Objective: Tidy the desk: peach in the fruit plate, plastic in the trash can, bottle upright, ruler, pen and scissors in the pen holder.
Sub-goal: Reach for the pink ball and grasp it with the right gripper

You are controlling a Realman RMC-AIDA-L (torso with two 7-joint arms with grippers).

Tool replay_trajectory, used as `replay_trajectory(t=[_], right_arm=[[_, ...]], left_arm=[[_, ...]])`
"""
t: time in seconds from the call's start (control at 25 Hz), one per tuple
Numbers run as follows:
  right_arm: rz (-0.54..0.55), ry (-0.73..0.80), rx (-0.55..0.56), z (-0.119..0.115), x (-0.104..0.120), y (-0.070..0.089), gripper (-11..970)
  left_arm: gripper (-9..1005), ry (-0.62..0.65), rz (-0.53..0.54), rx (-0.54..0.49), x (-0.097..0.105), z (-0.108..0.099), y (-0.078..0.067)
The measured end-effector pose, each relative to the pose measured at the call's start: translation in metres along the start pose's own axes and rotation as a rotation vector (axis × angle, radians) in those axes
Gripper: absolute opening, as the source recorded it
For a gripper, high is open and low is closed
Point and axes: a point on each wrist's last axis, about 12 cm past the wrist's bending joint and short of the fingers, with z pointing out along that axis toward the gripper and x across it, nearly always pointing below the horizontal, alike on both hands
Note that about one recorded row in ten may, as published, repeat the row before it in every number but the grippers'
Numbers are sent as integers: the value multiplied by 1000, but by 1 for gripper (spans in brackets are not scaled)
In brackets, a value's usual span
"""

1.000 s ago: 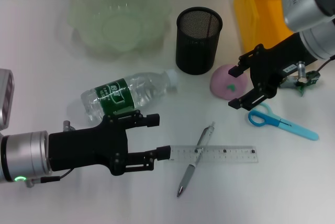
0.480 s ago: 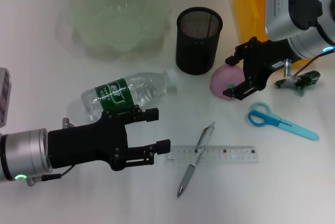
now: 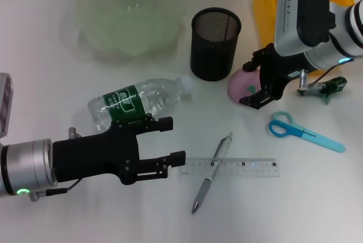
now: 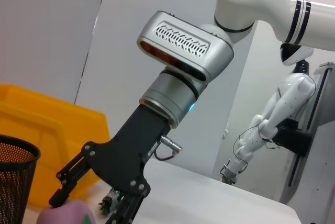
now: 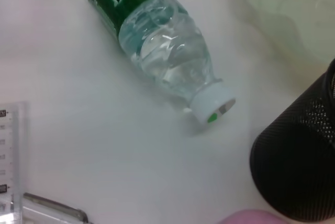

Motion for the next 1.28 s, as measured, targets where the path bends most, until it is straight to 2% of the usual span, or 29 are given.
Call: replay_trajectory(t=[0.96,1.28], right_arm=[[-2,12,48,7,4,0,748],[-5,5,43,7,3,0,431]], left_arm=[[770,-1,4,6,-2,1,1],[770,-3,2,6,-2,1,1]])
